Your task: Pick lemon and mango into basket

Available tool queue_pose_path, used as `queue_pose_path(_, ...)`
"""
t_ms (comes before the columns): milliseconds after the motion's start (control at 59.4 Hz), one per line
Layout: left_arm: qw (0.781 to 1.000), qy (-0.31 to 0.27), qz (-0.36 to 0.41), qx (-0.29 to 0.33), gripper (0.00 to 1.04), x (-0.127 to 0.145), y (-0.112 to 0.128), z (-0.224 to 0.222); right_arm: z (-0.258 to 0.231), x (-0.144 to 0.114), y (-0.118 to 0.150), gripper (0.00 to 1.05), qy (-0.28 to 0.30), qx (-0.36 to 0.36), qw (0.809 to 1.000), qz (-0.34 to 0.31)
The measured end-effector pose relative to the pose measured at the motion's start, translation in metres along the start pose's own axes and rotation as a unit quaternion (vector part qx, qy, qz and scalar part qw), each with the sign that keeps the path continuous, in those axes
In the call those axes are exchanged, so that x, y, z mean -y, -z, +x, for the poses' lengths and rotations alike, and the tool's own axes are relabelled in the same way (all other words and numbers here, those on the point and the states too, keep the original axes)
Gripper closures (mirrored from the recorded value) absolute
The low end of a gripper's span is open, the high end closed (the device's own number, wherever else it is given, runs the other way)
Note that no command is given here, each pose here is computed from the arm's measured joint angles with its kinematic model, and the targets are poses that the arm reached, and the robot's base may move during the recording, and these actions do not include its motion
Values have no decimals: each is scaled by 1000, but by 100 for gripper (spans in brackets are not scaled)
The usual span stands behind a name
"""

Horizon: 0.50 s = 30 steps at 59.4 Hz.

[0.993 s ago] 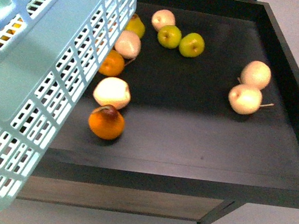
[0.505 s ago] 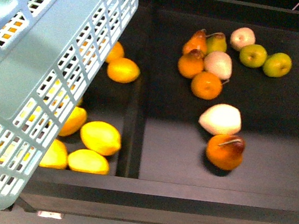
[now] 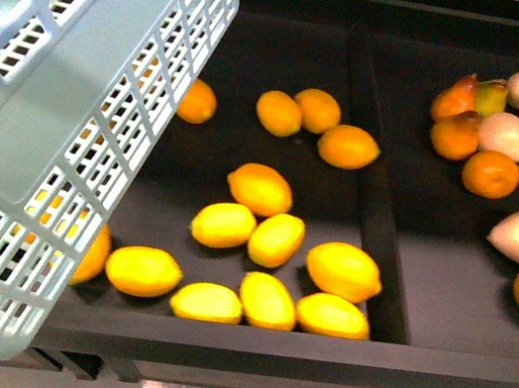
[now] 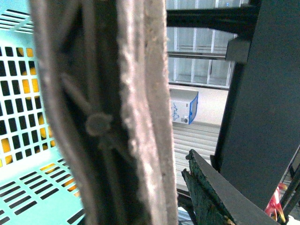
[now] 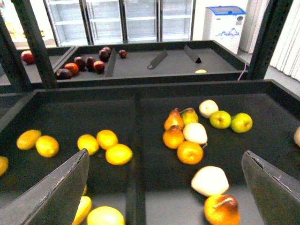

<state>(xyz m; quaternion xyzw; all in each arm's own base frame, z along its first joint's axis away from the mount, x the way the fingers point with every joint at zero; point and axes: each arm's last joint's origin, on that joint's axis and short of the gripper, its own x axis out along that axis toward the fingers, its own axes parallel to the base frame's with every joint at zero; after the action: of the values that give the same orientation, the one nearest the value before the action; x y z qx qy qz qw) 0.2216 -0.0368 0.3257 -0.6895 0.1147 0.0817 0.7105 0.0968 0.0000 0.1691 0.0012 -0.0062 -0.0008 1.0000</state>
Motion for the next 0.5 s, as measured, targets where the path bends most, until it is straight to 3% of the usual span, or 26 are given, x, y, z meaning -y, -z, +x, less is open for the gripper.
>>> queue_pose_path(505, 1000, 0, -1, 0, 77, 0, 0, 0, 0, 0, 0, 9, 1, 0, 1000, 0)
